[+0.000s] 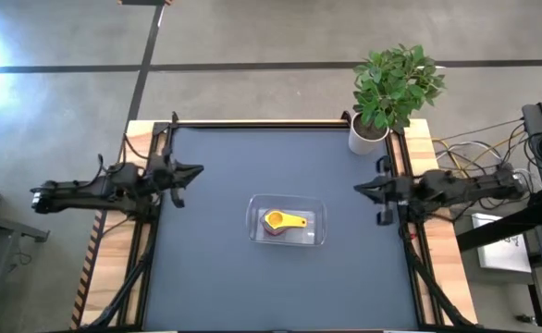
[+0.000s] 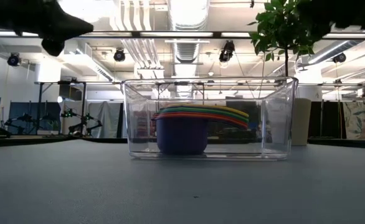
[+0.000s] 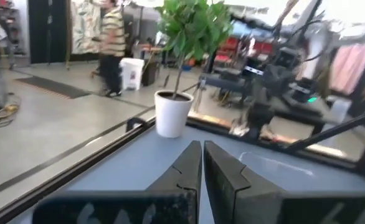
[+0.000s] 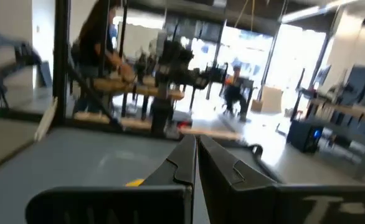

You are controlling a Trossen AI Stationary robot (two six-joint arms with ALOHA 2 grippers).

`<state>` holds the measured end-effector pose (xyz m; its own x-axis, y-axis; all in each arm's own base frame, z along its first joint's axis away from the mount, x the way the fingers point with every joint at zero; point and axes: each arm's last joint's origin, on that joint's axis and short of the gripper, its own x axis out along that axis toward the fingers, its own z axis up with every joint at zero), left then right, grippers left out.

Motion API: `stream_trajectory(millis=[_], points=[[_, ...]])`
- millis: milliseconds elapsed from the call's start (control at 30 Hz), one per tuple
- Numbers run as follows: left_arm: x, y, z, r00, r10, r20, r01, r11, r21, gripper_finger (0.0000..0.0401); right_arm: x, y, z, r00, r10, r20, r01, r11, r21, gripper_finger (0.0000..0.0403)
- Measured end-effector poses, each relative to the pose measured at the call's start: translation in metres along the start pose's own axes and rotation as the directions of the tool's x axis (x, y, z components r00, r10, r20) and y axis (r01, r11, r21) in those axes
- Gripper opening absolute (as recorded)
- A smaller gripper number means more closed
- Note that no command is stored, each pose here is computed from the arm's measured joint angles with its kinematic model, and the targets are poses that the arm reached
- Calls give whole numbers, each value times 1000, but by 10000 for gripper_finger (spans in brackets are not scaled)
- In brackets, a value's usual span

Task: Nest measuring cups in basket
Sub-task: Return to Home Position

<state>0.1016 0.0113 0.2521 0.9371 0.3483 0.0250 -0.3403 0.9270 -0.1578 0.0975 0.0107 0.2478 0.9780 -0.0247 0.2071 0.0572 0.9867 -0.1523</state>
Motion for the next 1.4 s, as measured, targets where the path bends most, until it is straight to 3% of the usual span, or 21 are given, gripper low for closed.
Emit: stream_trajectory(millis=[233, 300, 533, 633, 867, 1067, 1200, 1300, 1400], points=[[-32, 9, 4, 987, -71, 143, 78, 996, -44, 0, -35, -13, 34, 996, -18, 90, 19, 1000, -6, 8], [-34, 10, 2, 986, -72, 150, 77, 997, -27, 0, -33, -10, 22, 1000, 9, 16, -9, 1000, -22, 8], [-23, 7, -24, 985, -155, 81, 155, 988, 14, 0, -16, 1, -12, 996, 49, 73, -44, 997, -68, 8], [-18, 7, -38, 975, -199, 103, 199, 980, 3, 0, -16, 5, -32, 998, 53, 42, -50, 997, -64, 8], [-9, 9, -74, 977, -203, 62, 202, 979, 20, 0, -16, 9, -54, 998, 54, 38, -53, 998, -23, 8], [-9, 9, -76, 978, -206, 41, 206, 978, 5, 0, -16, 10, -59, 999, 43, -8, -43, 999, 1, 8], [-9, 9, -76, 978, -206, 39, 205, 978, 27, 0, -16, 8, -60, 999, -29, -24, 29, 999, 20, 8], [-9, 9, -78, 977, -212, 18, 211, 976, 45, 0, -16, 4, -64, 982, -170, -86, 175, 983, 53, 8], [-9, 8, -82, 972, -233, -17, 233, 971, 52, 0, -18, 1, -72, 929, -325, -177, 341, 937, 70, 8]])
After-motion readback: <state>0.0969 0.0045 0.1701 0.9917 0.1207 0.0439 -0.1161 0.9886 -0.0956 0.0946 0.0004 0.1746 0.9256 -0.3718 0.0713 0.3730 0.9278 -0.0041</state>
